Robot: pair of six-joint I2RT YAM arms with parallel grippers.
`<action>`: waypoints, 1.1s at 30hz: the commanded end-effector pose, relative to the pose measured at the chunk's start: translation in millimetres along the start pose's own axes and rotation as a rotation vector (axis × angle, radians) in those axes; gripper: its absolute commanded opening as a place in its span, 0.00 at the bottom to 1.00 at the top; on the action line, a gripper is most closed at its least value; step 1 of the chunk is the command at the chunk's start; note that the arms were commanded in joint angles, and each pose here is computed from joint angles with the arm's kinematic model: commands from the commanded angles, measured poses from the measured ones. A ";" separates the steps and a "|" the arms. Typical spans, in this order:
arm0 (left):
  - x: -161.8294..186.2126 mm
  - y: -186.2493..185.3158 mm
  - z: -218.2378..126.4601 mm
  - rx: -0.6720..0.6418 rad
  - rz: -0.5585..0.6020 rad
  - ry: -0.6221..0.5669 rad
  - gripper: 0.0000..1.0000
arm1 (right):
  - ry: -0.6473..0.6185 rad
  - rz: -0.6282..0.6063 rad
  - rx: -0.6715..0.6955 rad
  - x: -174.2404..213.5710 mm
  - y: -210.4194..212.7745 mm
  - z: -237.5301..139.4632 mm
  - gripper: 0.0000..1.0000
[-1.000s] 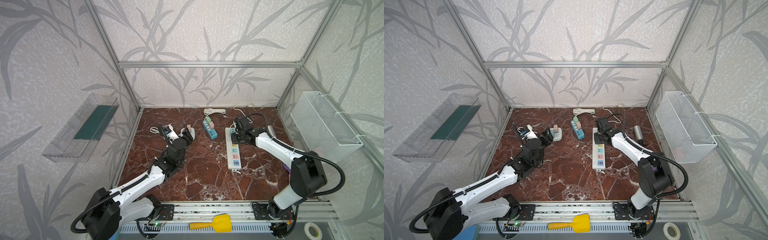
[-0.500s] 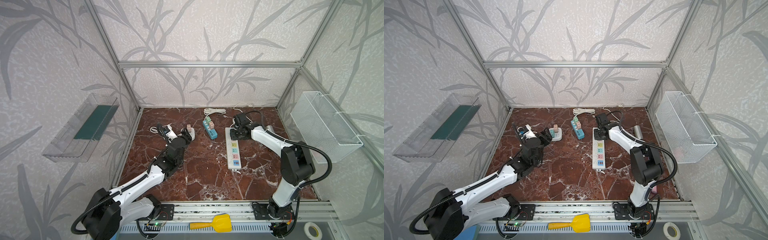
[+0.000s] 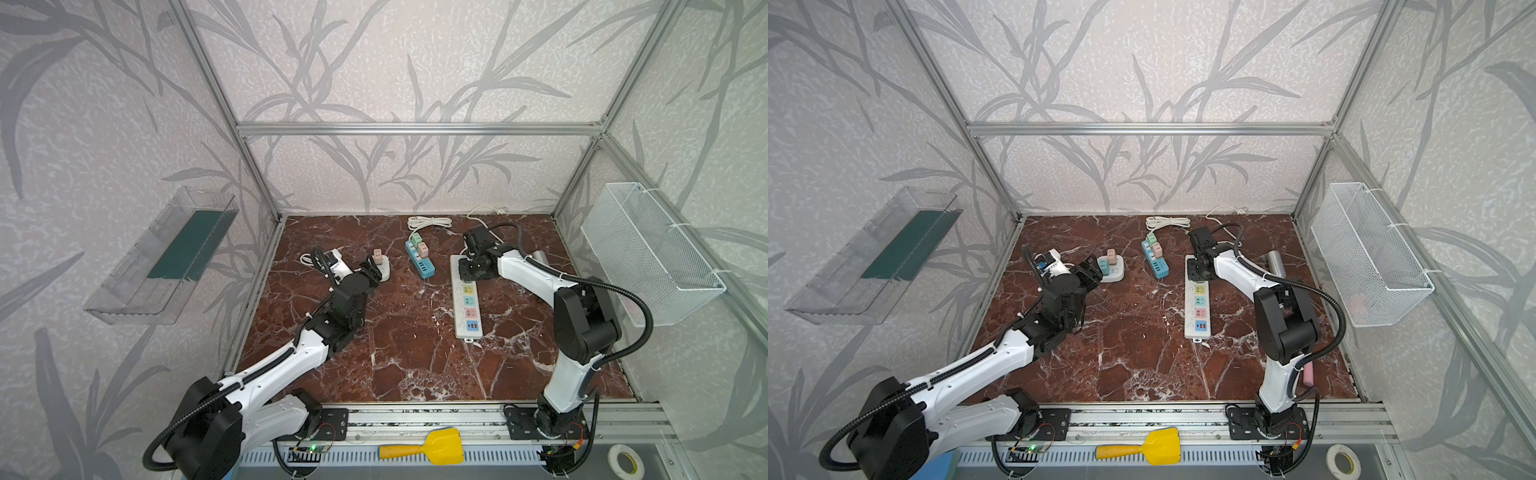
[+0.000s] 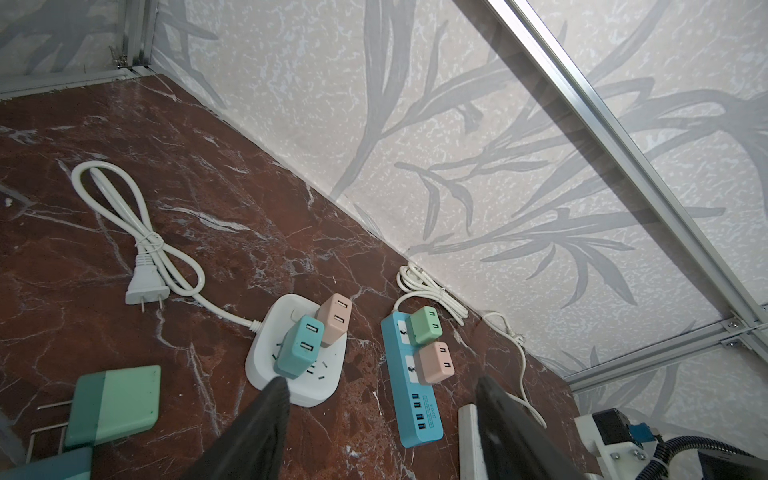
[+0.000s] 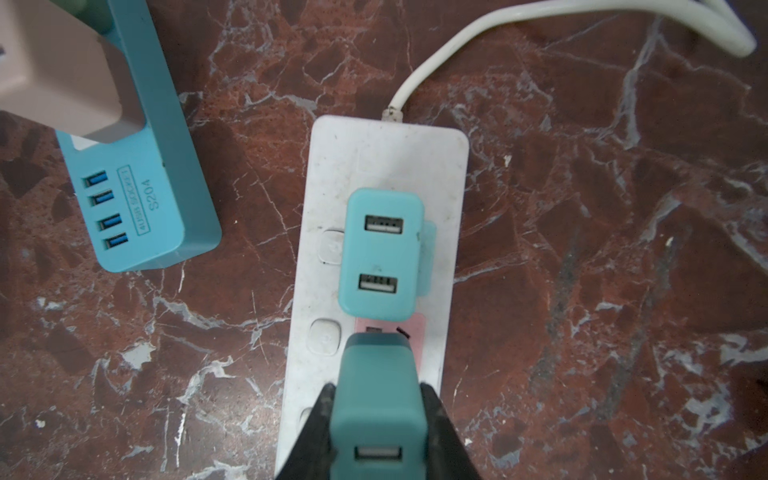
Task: Insert the plug
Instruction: 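Carry the teal adapter over the white power strip with right gripper while left arm withdraws, then lower the teal adapter into the pink socket beside the first adapter, open right gripper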
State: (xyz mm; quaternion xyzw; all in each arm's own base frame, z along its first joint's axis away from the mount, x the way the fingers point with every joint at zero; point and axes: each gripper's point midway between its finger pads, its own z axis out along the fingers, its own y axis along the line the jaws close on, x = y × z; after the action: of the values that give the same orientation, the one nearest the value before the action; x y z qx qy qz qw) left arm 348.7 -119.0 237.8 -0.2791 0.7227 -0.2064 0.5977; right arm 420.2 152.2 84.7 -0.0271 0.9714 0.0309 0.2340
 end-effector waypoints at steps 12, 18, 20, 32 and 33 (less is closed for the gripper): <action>-8.8 3.0 1.2 -0.011 -0.054 -0.010 0.71 | 0.054 0.036 0.033 4.2 -4.6 13.1 0.00; -9.6 4.7 1.9 -0.015 -0.057 -0.011 0.70 | 0.083 0.040 0.056 9.1 -7.8 18.0 0.00; -10.3 5.4 2.3 -0.017 -0.058 -0.013 0.70 | 0.090 0.041 0.063 10.9 -9.5 19.4 0.00; -11.2 12.5 7.2 -0.038 -0.061 -0.013 0.69 | 0.203 0.040 0.100 42.2 -19.0 46.9 0.00; -10.8 12.8 7.5 -0.038 -0.063 -0.012 0.70 | 0.214 0.042 0.103 45.3 -20.2 49.2 0.00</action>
State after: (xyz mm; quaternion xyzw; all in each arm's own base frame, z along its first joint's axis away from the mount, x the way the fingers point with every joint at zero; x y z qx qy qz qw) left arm 354.4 -106.0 235.3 -0.3030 0.7169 -0.2118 0.5911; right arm 427.4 152.8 65.3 -0.0033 0.9787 0.0226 0.2038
